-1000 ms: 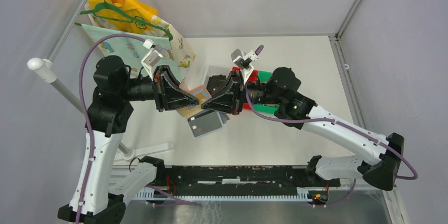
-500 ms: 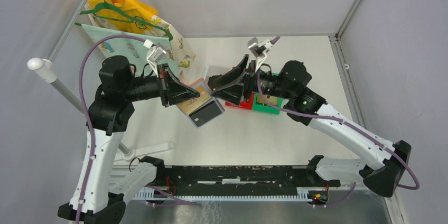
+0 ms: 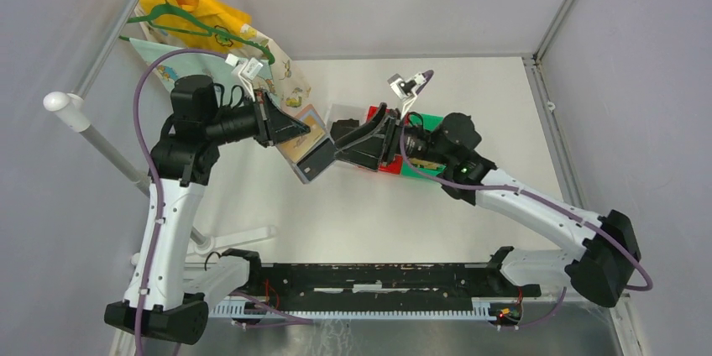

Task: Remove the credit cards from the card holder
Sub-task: Remove the credit card from the card holder.

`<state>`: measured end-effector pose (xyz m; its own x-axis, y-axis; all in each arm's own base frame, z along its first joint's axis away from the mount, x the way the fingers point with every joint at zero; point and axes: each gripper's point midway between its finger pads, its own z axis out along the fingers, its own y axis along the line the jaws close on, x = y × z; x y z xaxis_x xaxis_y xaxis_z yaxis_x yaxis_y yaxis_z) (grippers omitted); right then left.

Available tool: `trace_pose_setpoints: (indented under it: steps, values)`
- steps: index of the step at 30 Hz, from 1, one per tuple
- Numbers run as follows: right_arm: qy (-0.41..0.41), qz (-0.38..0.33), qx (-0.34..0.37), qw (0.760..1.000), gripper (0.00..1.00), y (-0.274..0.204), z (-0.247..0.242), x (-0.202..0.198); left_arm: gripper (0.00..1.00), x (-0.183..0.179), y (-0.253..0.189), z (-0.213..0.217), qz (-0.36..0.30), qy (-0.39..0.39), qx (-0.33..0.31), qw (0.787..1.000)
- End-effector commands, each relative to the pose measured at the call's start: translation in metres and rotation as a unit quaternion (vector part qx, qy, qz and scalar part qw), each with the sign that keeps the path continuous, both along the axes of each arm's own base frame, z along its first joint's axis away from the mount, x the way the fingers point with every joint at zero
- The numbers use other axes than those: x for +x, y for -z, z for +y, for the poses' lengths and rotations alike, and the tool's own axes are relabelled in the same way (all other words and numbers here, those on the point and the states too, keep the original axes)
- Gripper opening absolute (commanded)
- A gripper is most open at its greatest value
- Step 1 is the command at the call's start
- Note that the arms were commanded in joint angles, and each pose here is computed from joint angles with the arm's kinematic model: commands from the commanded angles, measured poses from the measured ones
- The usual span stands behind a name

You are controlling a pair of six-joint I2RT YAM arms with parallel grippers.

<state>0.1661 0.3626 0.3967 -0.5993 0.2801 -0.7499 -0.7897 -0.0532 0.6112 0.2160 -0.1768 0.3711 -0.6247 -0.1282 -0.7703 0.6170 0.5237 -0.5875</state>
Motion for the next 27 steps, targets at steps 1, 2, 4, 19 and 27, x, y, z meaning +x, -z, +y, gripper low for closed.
trace_pose_setpoints:
  steps: [1, 2, 4, 19, 27]
  values:
    - [-0.060, 0.002, 0.067, 0.996, 0.64, -0.023, 0.006, -0.022, 0.02, -0.002, -0.024, 0.005, -0.004, 0.003, -0.050, 0.999]
    - [-0.064, 0.008, 0.068, 0.996, 0.64, -0.020, 0.009, -0.022, 0.02, 0.000, -0.026, 0.008, -0.002, 0.001, -0.059, 0.998]
    - [-0.074, 0.018, 0.076, 0.994, 0.63, -0.018, 0.015, -0.023, 0.02, 0.000, -0.029, 0.010, 0.005, 0.003, -0.073, 0.997]
    - [-0.085, 0.073, 0.085, 0.990, 0.57, 0.001, 0.050, -0.004, 0.02, -0.010, -0.044, 0.007, 0.016, 0.008, -0.121, 0.992]
    - [-0.088, 0.077, 0.100, 0.988, 0.56, -0.005, 0.054, -0.001, 0.02, -0.013, -0.044, 0.006, 0.021, 0.009, -0.128, 0.991]
